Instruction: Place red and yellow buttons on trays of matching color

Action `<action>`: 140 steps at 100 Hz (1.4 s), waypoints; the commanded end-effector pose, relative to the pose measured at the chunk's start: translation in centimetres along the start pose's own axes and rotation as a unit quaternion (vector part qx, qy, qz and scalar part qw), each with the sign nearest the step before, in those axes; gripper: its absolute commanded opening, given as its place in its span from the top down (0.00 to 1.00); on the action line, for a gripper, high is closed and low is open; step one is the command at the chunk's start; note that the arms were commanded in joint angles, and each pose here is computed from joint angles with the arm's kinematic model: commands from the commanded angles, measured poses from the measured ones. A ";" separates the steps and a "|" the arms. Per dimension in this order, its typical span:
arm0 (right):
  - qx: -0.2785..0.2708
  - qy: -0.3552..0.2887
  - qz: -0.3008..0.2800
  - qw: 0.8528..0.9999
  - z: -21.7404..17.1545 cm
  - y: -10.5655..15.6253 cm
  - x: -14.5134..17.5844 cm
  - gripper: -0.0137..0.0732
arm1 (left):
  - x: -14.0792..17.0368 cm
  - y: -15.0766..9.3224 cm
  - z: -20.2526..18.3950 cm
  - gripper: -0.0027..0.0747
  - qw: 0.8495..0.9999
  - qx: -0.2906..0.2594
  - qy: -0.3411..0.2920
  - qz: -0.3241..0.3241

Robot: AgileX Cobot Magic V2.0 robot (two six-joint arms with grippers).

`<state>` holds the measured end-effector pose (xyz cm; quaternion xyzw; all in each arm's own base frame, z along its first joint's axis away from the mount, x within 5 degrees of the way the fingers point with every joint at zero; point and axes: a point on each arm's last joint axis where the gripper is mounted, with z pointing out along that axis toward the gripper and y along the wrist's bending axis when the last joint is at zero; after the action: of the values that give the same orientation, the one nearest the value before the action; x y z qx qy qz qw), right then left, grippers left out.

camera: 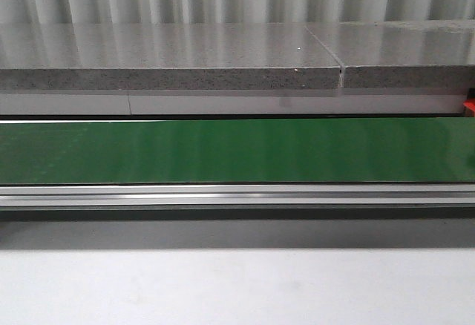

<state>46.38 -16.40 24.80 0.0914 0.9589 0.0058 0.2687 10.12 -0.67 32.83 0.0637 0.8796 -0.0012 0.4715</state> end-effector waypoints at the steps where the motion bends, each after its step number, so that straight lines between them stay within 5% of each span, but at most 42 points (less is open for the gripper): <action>1: -0.010 -0.098 0.005 0.995 -7.2 1.0 -2.6 0.11 | -1.2 0.0 -0.5 0.99 0.999 0.000 -0.044 -0.004; 39: -0.048 -0.179 -0.054 0.981 -17.8 7.5 -2.6 0.11 | -1.2 0.0 -0.5 0.99 0.999 0.000 -0.044 -0.004; 74: -0.087 -0.244 -0.134 0.957 -23.8 15.0 5.1 0.11 | -1.2 0.0 -0.5 0.99 0.999 0.000 -0.044 -0.004; 140: -0.083 -0.260 -0.122 0.954 -25.3 12.1 24.6 0.11 | -1.2 0.0 -0.5 0.99 0.999 0.000 -0.044 -0.004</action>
<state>15.78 0.92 33.74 -0.0615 0.8823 0.0322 0.4654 10.12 -0.67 32.83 0.0637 0.8796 -0.0012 0.4715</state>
